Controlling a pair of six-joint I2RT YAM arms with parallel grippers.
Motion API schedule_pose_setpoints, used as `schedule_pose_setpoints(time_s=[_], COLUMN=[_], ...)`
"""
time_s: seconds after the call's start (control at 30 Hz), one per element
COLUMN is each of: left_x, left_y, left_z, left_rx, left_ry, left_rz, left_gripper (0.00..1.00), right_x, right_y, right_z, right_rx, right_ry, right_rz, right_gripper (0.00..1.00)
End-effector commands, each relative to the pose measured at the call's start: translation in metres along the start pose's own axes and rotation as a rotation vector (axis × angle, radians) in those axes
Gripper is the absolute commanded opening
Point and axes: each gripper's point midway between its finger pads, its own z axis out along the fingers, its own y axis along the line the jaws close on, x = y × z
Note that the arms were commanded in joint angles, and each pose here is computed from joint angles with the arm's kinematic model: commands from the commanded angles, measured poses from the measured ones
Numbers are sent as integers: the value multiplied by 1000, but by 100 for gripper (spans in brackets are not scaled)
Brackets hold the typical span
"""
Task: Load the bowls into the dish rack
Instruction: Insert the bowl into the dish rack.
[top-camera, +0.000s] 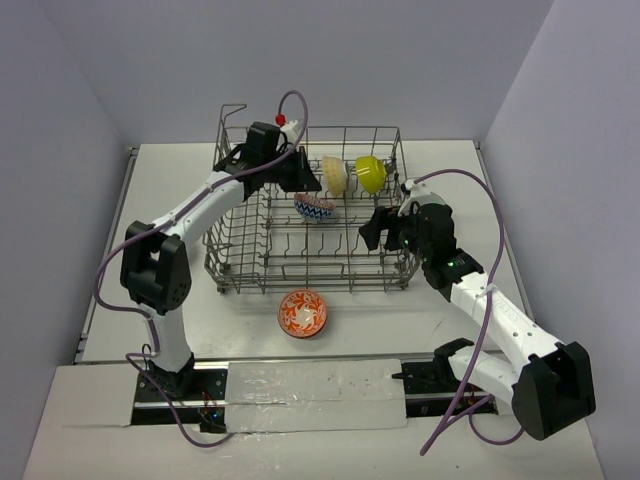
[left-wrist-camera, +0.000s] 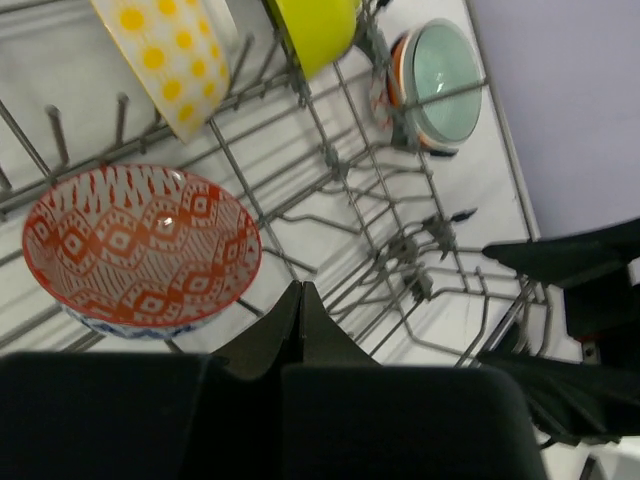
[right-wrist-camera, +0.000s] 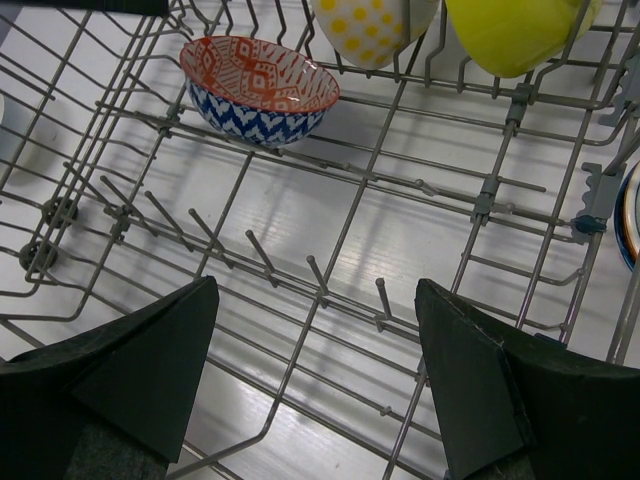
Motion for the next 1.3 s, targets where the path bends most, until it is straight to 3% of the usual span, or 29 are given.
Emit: schedule_pose_setpoints(time_s=[0.0, 0.13, 0.33, 0.43, 0.67, 1.27], left_x=[3, 15, 12, 13, 27, 49], left_y=[-26, -34, -21, -11, 27, 40], left_z=[-13, -10, -18, -17, 2, 33], left_rx=[28, -35, -143, -178, -251, -193], left_ry=[25, 109, 181, 230, 318, 391], left_rz=[134, 241, 350, 394, 474, 497], left_gripper=[0, 5, 34, 39, 40, 36], right_x=[-32, -33, -32, -32, -32, -30], right_y=[12, 11, 11, 11, 12, 9], right_z=[-5, -6, -5, -4, -7, -3], right_rx=[-23, -20, -20, -17, -22, -9], right_ry=[-81, -88, -83, -79, -89, -72], right_rz=[-30, -33, -33, -34, -34, -37], right_gripper=[87, 87, 87, 87, 87, 87])
